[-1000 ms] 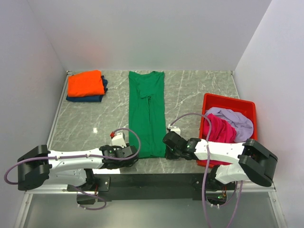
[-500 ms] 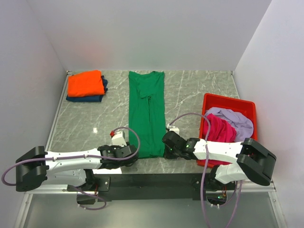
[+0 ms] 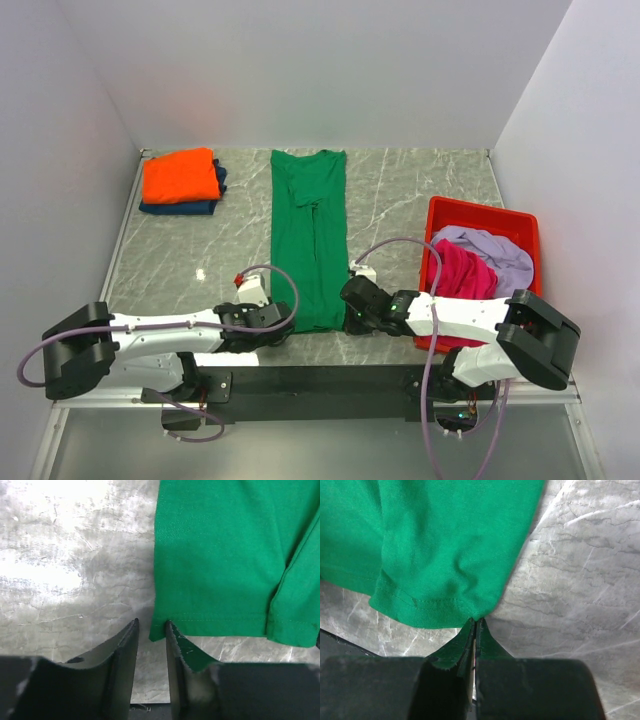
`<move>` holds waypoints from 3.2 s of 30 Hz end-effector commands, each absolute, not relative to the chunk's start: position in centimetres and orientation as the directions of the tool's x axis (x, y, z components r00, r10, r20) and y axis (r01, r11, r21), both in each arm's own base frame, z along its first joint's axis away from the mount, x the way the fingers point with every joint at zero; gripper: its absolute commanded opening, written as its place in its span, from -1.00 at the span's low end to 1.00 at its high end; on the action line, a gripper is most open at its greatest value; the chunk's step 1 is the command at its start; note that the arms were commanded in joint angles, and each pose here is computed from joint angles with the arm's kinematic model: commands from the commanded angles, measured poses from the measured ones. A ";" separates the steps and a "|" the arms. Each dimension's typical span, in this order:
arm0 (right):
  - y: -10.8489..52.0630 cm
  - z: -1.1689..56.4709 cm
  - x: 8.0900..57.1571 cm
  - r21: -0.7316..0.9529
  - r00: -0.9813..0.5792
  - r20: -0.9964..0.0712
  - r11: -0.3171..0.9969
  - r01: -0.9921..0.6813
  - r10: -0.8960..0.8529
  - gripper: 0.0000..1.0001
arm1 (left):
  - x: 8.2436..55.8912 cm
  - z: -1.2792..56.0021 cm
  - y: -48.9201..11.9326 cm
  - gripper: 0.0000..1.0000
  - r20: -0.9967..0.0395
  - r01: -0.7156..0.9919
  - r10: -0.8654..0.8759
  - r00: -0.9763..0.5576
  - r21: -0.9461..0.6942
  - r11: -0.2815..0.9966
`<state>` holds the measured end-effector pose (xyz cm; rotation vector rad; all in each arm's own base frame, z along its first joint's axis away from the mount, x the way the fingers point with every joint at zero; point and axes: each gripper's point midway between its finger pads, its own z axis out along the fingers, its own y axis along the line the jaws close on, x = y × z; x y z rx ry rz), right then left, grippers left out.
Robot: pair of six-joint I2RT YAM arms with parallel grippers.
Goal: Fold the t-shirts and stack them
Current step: Fold the tshirt
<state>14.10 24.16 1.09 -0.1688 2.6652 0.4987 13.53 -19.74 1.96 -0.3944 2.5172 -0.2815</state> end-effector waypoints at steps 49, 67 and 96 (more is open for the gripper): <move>22.6 4.9 9.3 0.275 -0.903 -0.415 0.930 -0.243 -0.113 -1.00 | 7.7 6.1 -24.9 -0.99 -0.343 -0.082 -0.339 -0.876 -0.586 0.806; 23.8 6.7 17.3 0.192 -0.846 -0.520 0.949 -0.249 -0.118 -1.00 | 18.2 8.0 -24.6 -0.99 -0.515 -0.030 -0.403 -0.757 -0.588 0.808; 23.9 8.4 36.4 0.114 -0.828 -0.551 0.974 -0.195 -0.101 -1.00 | 36.1 9.7 -22.0 -0.99 -0.603 -0.035 -0.487 -0.632 -0.605 0.796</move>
